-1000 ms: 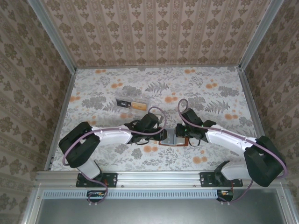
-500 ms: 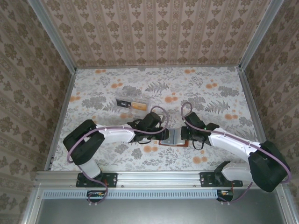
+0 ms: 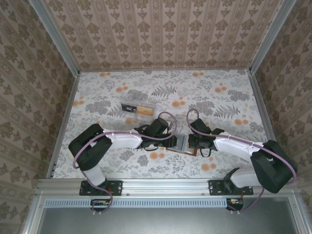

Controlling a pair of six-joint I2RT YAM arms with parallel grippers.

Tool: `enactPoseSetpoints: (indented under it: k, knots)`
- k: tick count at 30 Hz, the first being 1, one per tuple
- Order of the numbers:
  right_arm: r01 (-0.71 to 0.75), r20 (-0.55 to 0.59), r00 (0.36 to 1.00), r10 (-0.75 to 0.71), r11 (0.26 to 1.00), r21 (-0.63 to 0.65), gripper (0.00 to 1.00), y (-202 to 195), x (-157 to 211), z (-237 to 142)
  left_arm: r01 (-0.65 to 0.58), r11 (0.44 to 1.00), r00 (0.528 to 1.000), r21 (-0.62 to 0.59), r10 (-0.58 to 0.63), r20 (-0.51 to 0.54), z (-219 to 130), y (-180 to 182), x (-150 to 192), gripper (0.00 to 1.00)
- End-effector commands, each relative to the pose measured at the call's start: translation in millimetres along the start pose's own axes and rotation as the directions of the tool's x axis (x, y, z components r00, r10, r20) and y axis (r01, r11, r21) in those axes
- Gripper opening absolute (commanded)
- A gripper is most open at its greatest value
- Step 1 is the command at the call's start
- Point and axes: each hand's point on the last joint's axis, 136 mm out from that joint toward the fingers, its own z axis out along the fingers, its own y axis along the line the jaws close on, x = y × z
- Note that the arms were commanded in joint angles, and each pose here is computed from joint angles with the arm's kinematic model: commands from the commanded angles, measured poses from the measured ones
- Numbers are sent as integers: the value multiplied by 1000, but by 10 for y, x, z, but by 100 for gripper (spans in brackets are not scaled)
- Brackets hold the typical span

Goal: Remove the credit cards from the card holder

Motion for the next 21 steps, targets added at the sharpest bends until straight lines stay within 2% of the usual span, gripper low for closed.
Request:
enactPoseSetpoints:
  k: [1,9,21]
  knots:
    - [-12,-15,1000,12,1000,9,14,-50,53,34,-31,998,999,49,30,18,-16,-191,-90,43]
    - [-11,-15,1000,11,1000,8,15,-47,54,36,-86,996,996,34,86,25,-66,-296,-126,44]
    - [-11,-14,1000,12,1000,2,15,-44,58,24,-73,996,997,-44,74,1,-2,-136,-80,45]
